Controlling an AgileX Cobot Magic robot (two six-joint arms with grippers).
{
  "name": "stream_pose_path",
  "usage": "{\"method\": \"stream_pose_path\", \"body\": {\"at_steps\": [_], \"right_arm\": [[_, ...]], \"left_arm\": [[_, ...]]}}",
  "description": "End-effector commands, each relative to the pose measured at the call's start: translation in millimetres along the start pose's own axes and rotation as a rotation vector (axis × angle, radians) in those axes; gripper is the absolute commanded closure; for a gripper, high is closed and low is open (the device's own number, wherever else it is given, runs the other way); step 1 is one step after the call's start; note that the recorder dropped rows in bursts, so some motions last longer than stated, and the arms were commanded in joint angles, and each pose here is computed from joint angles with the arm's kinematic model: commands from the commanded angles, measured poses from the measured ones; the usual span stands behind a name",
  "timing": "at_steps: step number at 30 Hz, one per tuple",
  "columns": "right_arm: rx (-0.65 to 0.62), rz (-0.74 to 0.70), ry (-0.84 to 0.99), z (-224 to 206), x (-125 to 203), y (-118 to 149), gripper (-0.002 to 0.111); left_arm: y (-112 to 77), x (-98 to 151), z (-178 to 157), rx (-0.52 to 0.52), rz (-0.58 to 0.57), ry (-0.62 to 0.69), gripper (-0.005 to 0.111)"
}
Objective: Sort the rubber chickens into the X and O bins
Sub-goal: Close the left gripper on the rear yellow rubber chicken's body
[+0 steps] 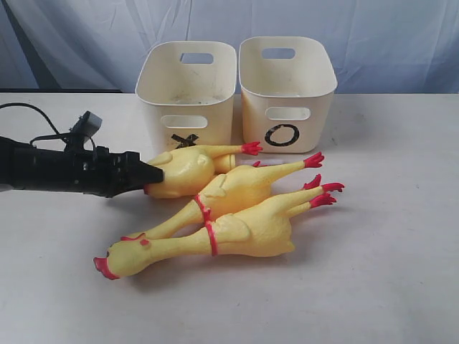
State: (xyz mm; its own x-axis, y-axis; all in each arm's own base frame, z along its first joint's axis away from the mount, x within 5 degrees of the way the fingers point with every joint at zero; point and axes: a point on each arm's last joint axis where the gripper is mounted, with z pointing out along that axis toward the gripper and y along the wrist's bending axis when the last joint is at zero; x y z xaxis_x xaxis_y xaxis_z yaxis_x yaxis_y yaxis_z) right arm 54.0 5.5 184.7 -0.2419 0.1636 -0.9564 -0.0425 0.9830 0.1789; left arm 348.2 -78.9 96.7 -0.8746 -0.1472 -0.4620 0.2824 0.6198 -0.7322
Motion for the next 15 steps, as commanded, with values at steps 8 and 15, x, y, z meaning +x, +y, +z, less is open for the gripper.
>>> {"method": "stream_pose_path", "body": {"at_steps": [8, 15], "right_arm": [[-0.001, -0.01, -0.012, -0.2, -0.7, -0.1, 0.109], [-0.001, -0.01, -0.012, -0.2, -0.7, -0.1, 0.109]], "left_arm": [[-3.6, 10.4, 1.8, 0.052, 0.078, 0.109, 0.107], [-7.0, 16.2, 0.7, 0.09, 0.047, 0.174, 0.107]]}}
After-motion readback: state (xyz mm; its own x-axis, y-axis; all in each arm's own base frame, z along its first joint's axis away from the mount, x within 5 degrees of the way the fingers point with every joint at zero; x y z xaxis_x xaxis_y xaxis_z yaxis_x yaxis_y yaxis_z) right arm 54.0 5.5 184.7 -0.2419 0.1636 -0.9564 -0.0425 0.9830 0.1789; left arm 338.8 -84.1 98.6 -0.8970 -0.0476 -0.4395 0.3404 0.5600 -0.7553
